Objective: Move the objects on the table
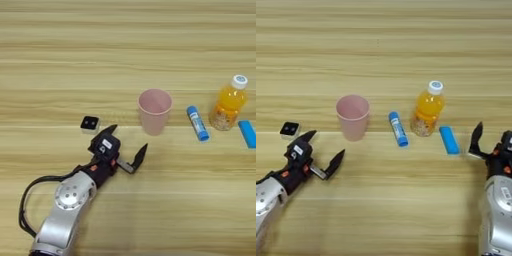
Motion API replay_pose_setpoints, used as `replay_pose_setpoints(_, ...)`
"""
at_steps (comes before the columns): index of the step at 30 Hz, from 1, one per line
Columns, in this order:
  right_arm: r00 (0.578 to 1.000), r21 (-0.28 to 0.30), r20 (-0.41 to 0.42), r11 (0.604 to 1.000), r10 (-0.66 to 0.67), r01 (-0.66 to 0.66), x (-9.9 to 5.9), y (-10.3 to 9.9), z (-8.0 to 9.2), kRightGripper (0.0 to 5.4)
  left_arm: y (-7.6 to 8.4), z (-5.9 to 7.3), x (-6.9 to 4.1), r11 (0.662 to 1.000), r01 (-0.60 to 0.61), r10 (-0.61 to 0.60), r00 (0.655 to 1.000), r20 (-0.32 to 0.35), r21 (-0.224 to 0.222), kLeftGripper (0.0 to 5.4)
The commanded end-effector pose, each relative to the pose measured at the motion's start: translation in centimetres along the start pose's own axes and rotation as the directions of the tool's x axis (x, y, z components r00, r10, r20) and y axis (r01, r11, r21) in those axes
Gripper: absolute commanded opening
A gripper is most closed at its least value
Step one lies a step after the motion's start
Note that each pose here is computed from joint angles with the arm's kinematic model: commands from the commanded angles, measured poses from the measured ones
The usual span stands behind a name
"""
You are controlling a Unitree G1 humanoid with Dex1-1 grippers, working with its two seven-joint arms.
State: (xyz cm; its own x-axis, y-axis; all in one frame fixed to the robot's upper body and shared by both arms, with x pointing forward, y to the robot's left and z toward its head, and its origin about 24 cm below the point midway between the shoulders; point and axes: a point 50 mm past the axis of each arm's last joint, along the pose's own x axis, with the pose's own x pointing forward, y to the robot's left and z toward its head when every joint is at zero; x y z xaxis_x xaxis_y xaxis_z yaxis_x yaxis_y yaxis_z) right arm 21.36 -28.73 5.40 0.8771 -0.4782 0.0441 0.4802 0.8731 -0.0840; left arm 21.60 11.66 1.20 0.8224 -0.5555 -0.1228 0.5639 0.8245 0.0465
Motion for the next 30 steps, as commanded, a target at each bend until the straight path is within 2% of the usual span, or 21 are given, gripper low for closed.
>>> replay_pose_setpoints(1, 0.998, -0.027, 0.017, 0.998, -0.063, 0.064, 0.4, -0.8, 0.3, 5.38, 0.1, -0.1, 0.4, 1.000, 0.012, -0.012, 1.000, -0.021, 0.016, 5.40)
replay_pose_setpoints(14, 0.998, -0.006, 0.012, 0.998, -0.056, 0.056, 0.3, -0.6, 0.2, 5.38, 0.5, -0.1, 1.7, 1.000, -0.002, 0.003, 1.000, -0.028, 0.019, 5.40)
replay_pose_setpoints(30, 0.999, 0.003, 0.009, 0.999, -0.044, 0.044, 0.1, -0.1, 0.2, 5.38, -0.4, 0.7, 3.3, 0.998, 0.046, -0.046, 0.999, -0.017, 0.032, 5.40)
